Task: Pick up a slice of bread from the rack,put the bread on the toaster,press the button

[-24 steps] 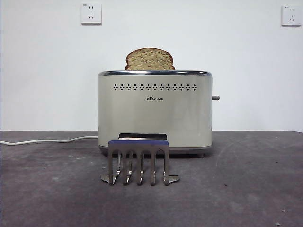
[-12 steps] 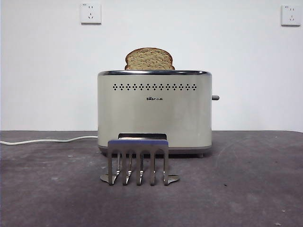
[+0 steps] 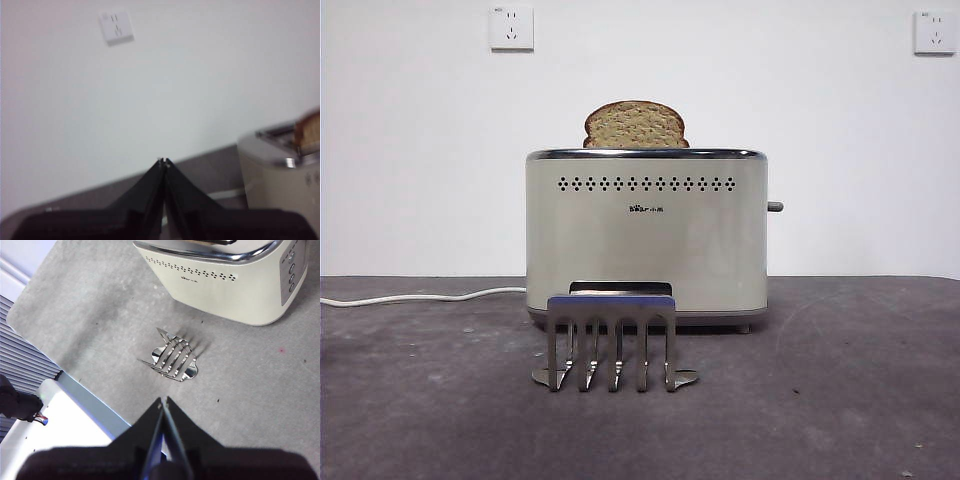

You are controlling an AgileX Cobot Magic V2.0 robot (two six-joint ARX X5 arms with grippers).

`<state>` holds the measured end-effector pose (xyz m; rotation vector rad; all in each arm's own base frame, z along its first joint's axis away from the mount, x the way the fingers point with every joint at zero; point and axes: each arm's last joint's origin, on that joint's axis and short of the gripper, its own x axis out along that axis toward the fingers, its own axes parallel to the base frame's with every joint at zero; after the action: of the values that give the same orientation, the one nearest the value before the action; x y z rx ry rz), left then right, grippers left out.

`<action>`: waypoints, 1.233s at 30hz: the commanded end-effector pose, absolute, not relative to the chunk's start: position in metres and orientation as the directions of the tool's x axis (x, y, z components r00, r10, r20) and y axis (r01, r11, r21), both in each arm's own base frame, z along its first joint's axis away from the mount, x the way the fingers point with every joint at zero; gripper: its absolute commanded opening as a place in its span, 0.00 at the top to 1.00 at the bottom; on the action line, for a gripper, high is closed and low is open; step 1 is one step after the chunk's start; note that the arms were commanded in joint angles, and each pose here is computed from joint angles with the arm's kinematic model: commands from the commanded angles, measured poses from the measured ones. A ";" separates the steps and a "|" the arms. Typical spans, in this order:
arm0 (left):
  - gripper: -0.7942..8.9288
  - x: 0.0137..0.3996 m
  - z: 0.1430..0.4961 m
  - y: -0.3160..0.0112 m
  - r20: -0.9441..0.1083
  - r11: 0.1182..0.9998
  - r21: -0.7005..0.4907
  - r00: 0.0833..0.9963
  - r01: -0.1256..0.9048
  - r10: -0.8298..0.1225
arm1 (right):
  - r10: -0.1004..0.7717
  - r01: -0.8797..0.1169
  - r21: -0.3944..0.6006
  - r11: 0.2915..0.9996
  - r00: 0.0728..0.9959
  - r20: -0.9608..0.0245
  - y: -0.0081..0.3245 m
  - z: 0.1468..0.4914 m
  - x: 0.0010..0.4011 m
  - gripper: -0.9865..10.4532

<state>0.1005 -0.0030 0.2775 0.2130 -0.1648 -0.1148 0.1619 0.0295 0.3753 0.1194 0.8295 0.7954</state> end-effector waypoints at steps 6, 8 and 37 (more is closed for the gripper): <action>0.92 0.101 0.212 -0.002 0.078 0.972 0.213 0.990 0.096 -0.115 | 0.673 -0.588 0.387 0.711 0.406 -0.619 0.030 0.373 0.163 0.91; 0.92 0.101 0.200 -0.002 0.062 0.972 0.211 0.991 0.100 -0.115 | 0.672 -0.588 0.387 0.711 0.406 -0.619 0.030 0.373 0.163 0.91; 0.92 0.096 0.148 -0.002 -0.170 0.992 0.035 0.979 0.125 -0.117 | 0.672 -0.588 0.387 0.711 0.406 -0.619 0.030 0.373 0.163 0.91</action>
<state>0.0954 -0.0028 0.1525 0.0611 0.1567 -0.1276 0.1620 0.0294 0.3753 0.1181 0.8300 0.7930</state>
